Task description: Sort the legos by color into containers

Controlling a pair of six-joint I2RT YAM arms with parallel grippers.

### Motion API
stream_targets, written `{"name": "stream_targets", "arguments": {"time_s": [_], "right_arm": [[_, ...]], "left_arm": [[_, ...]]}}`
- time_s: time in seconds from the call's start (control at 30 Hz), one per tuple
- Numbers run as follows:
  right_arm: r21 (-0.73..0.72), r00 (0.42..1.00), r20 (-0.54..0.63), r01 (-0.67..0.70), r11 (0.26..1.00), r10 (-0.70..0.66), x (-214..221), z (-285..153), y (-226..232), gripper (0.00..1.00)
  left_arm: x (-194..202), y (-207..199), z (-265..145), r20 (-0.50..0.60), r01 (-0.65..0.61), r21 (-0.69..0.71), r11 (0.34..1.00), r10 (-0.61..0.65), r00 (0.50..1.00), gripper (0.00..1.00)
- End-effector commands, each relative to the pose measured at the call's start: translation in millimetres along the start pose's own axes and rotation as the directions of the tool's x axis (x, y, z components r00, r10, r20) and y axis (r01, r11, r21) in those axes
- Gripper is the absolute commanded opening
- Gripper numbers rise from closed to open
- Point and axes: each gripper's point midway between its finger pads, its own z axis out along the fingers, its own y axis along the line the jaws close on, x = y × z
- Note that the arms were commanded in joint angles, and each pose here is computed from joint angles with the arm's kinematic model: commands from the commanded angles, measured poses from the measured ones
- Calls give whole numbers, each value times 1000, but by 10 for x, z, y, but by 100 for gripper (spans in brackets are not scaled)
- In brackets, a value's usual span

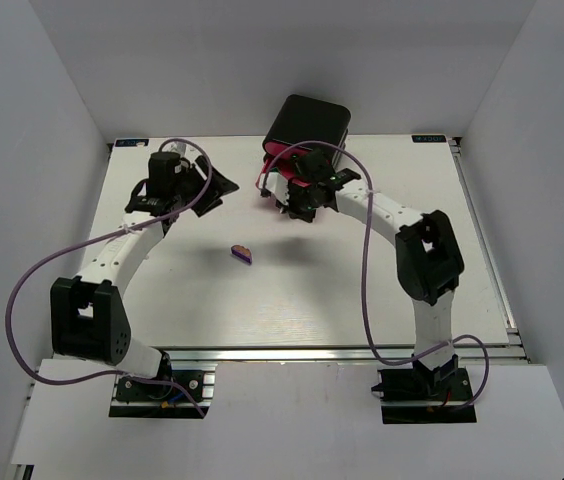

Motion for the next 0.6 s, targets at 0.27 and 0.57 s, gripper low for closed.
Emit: {"name": "stream_targets", "arguments": {"time_s": [0.27, 0.57], "right_arm": [[537, 982, -143, -25, 843, 121, 116, -47, -1255, 0], [609, 988, -117, -10, 793, 103, 71, -86, -1471, 0]], "left_arm": [[-3, 177, -204, 56, 11, -27, 1000, -9, 998, 78], [15, 217, -239, 64, 24, -23, 999, -22, 998, 83]]}}
